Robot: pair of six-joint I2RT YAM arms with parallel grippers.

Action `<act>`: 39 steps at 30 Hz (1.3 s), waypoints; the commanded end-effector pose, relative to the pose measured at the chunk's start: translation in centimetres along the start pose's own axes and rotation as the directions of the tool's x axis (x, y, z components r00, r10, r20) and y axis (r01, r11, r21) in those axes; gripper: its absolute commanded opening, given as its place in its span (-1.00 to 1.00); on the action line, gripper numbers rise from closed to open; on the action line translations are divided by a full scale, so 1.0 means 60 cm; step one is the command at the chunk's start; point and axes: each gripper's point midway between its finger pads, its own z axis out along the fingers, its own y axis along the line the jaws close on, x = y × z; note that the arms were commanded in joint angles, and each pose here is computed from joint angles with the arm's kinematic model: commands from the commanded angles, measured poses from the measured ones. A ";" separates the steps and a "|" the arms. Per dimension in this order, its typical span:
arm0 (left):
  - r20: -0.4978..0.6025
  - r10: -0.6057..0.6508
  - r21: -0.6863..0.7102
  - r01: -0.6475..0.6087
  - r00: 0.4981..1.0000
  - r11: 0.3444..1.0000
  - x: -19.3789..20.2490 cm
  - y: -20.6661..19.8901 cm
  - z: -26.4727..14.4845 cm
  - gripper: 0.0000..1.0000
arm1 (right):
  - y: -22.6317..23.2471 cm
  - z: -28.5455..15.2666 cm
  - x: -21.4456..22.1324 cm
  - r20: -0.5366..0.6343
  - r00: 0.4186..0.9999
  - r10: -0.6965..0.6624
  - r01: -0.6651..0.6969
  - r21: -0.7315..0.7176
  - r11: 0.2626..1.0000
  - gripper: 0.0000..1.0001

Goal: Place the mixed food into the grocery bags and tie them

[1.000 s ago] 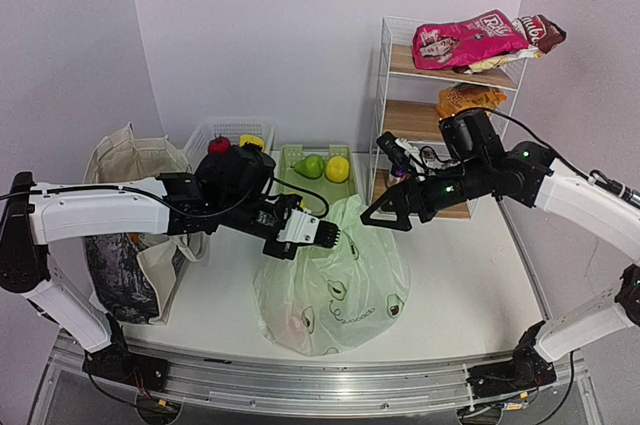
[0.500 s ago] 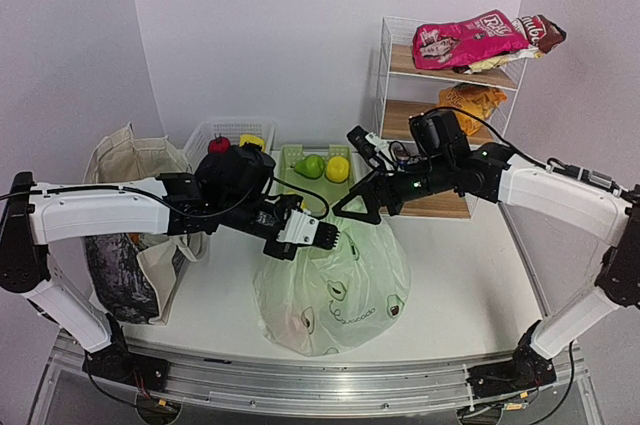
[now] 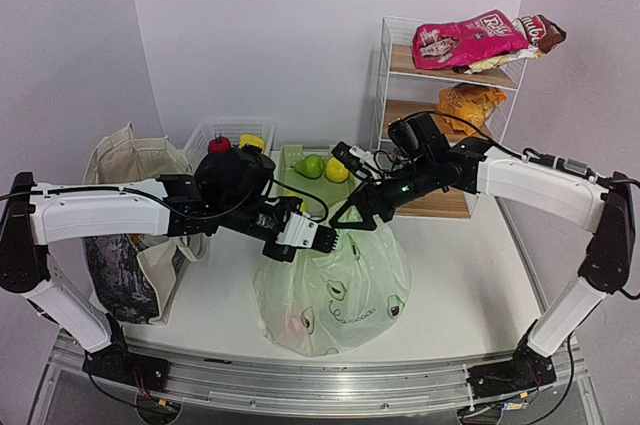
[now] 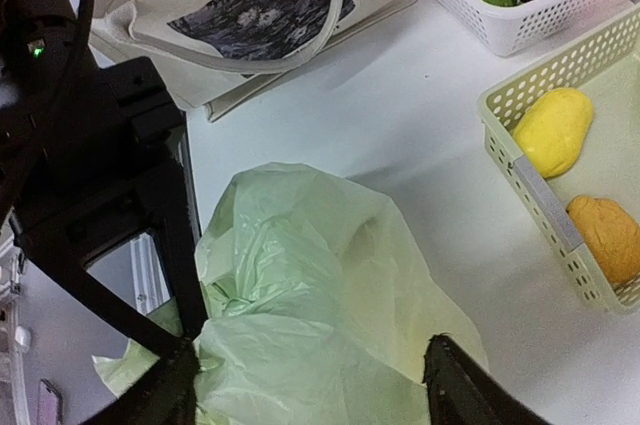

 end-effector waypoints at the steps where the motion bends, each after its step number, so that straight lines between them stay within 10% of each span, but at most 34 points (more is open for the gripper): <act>1: 0.025 0.028 -0.047 -0.027 0.999 0.999 -0.016 0.019 -0.016 -1.00 | 0.012 0.002 -0.011 -0.010 1.000 -0.016 0.016 -0.055 0.998 0.23; 8: 0.009 0.023 -0.063 -0.023 1.000 0.998 -0.011 0.026 -0.015 -1.00 | 0.014 0.001 0.004 -0.055 0.998 -0.013 0.010 -0.065 0.998 -1.00; 12: 0.013 -0.008 -0.018 0.008 1.000 1.000 -0.013 0.023 -0.033 0.15 | 0.014 -0.018 -0.003 -0.035 0.996 -0.083 0.083 -0.015 0.996 -1.00; 16: 0.118 -0.106 0.099 0.095 0.987 0.991 -0.037 0.026 -0.097 0.70 | 0.009 -0.039 -0.022 0.002 0.968 -0.249 0.247 0.121 0.961 -1.00; 30: 0.109 -0.640 0.148 0.625 0.760 0.767 -0.035 0.147 -0.059 0.70 | 0.061 -0.051 -0.074 0.172 0.813 -0.557 0.504 0.273 0.820 -1.00; 39: 0.043 -0.585 0.156 0.573 0.810 0.805 -0.010 0.101 -0.005 0.57 | 0.077 -0.062 -0.089 0.236 0.807 -0.541 0.480 0.272 0.834 -1.00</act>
